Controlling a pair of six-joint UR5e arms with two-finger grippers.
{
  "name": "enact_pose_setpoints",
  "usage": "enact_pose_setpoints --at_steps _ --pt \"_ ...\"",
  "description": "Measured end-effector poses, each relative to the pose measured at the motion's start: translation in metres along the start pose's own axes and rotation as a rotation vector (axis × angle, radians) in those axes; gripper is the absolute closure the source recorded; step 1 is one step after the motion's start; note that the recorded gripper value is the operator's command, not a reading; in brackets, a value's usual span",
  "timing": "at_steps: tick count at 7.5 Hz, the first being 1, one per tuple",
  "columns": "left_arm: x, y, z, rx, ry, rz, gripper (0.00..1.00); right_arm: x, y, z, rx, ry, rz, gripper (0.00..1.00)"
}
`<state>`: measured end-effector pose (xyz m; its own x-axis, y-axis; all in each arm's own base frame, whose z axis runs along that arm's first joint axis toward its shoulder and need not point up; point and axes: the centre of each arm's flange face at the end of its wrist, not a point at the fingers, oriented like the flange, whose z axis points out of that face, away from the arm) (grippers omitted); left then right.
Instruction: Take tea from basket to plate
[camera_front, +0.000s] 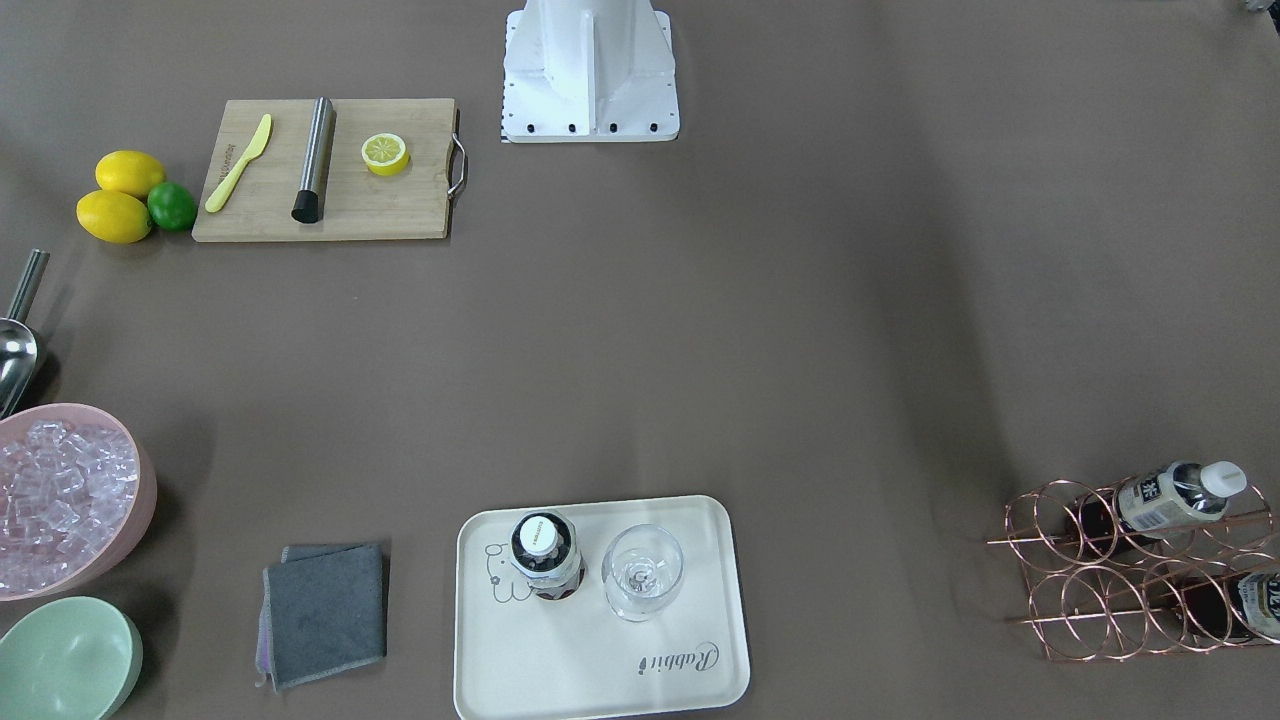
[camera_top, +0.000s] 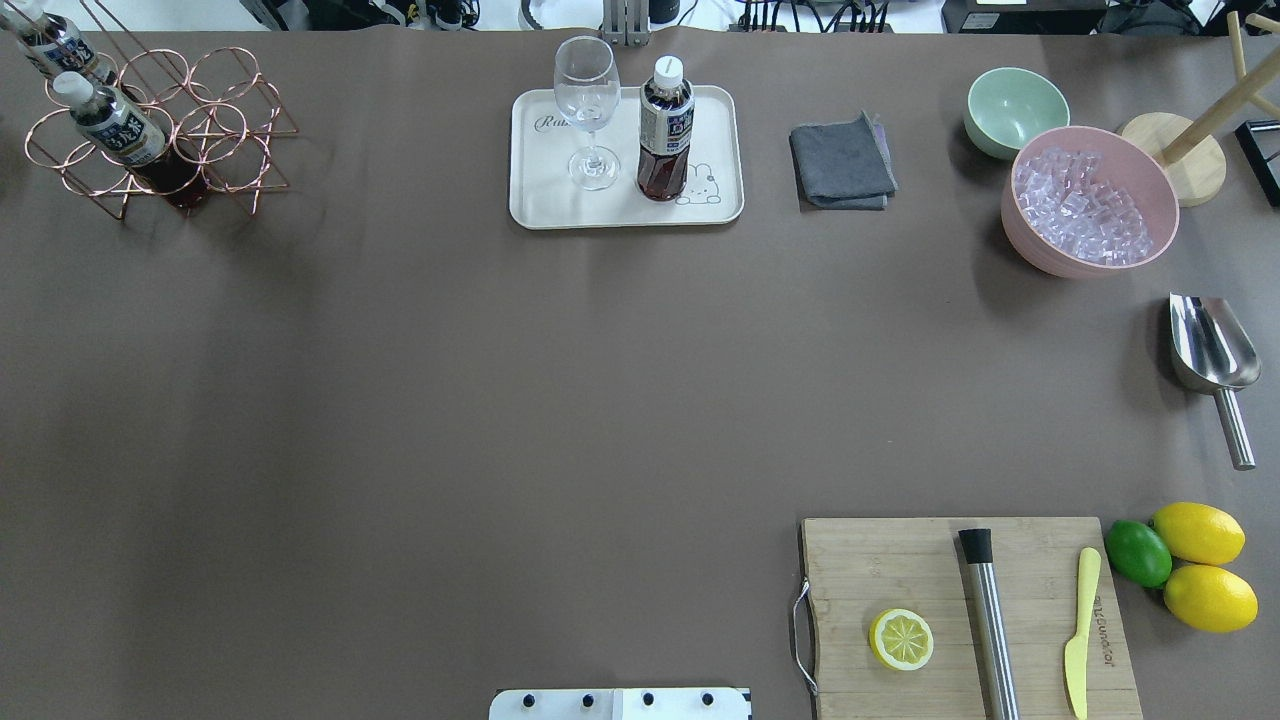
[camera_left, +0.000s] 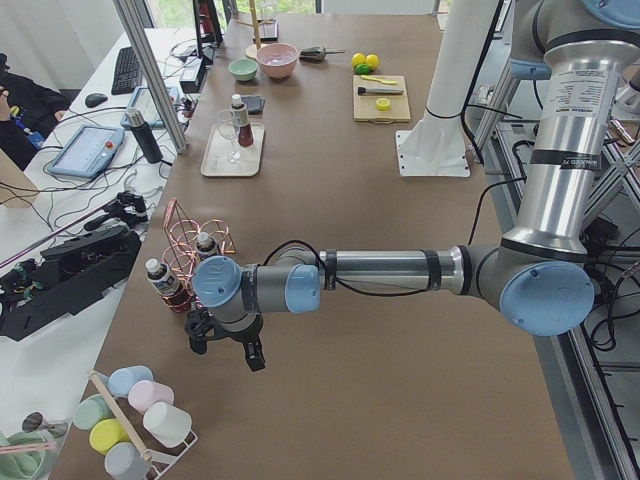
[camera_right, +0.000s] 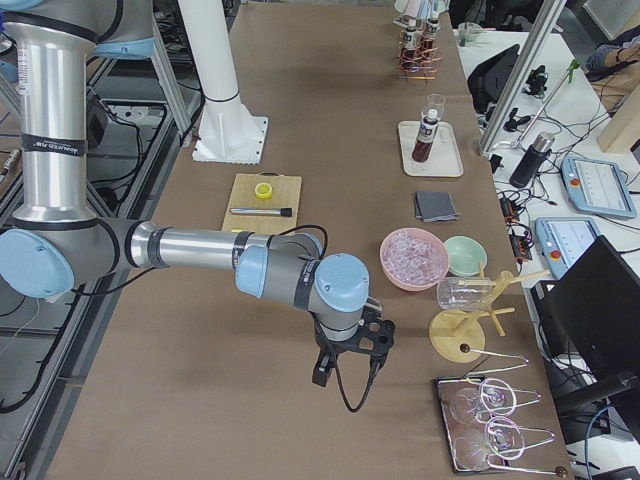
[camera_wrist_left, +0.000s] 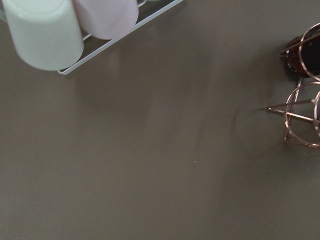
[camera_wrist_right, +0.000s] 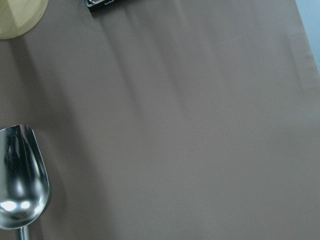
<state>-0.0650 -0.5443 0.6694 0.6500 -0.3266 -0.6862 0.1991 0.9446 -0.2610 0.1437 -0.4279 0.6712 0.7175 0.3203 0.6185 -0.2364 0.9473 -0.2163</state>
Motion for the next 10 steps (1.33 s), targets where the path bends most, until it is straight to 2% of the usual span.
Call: enact_pose_setpoints --at_steps 2,4,6,8,10 --pt "-0.008 0.005 0.005 -0.008 -0.006 -0.008 0.02 0.004 0.004 0.002 -0.005 -0.026 0.012 0.00" --pt "-0.005 0.010 -0.003 0.010 -0.009 0.014 0.02 0.008 0.007 0.003 -0.007 -0.035 0.021 0.00" --pt "-0.007 0.047 -0.015 0.042 -0.006 0.049 0.02 0.009 0.008 0.002 -0.006 -0.039 0.024 0.00" --pt "-0.026 0.077 -0.012 0.048 -0.065 0.158 0.02 0.008 0.008 0.002 -0.007 -0.056 0.022 0.00" --pt "-0.041 0.082 -0.005 0.031 -0.099 0.219 0.02 0.007 0.008 0.002 -0.006 -0.062 0.019 0.00"
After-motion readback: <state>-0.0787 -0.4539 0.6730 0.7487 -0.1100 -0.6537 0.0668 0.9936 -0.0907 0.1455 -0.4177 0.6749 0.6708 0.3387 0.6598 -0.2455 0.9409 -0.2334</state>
